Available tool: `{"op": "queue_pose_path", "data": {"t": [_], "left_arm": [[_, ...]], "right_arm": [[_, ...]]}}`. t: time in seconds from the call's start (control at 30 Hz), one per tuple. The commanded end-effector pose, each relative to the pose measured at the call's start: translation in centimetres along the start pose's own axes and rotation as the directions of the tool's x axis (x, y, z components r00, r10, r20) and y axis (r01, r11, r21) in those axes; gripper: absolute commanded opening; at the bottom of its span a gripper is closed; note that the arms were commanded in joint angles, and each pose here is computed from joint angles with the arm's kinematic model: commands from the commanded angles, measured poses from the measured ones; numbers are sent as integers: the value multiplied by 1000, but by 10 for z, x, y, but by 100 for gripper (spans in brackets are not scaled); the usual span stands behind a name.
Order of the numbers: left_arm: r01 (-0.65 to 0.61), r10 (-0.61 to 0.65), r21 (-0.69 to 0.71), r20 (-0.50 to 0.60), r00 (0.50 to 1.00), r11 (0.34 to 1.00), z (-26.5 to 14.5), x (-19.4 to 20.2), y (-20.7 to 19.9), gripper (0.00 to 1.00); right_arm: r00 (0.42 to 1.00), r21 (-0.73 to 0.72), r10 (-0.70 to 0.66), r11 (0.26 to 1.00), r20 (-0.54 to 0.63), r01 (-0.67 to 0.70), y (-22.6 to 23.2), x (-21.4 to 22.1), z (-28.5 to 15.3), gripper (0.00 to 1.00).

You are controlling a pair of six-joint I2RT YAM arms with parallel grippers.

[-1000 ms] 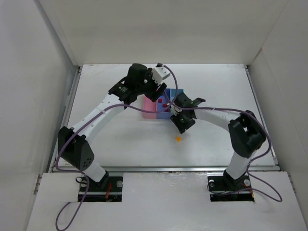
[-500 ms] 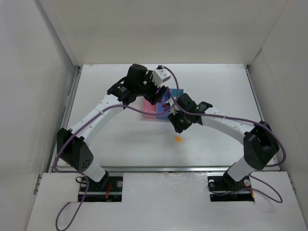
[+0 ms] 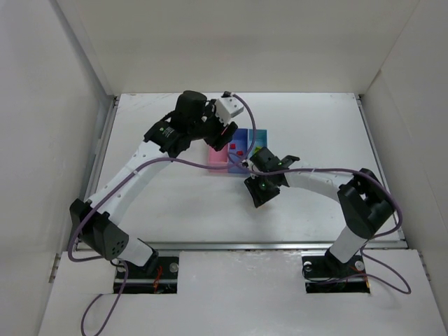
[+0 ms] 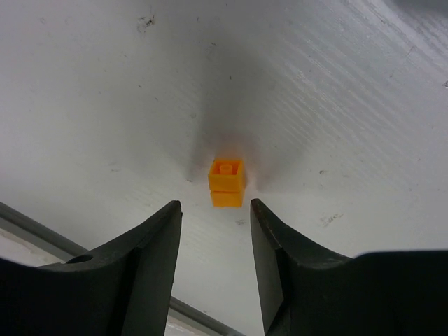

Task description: Sort the legos into containers by color

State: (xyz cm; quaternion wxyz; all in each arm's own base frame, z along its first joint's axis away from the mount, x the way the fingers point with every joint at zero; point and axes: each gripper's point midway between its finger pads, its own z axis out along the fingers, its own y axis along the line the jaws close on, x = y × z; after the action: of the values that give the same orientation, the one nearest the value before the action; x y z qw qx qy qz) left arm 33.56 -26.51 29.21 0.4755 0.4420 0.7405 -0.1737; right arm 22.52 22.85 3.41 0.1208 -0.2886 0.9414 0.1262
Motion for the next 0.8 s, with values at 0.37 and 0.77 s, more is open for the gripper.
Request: {"op": "queue_pose_path", "data": {"t": [0.37,0.77], "left_arm": [[19,-17,-50,27,999,999,-5,3,2,54],[19,-17,-61,24,1000,998,-5,4,4,54]], "right_arm": [[999,41,47,998,0,-47,1,-7,8,43],[999,87,45,995,6,-45,-5,-8,15,35]]}}
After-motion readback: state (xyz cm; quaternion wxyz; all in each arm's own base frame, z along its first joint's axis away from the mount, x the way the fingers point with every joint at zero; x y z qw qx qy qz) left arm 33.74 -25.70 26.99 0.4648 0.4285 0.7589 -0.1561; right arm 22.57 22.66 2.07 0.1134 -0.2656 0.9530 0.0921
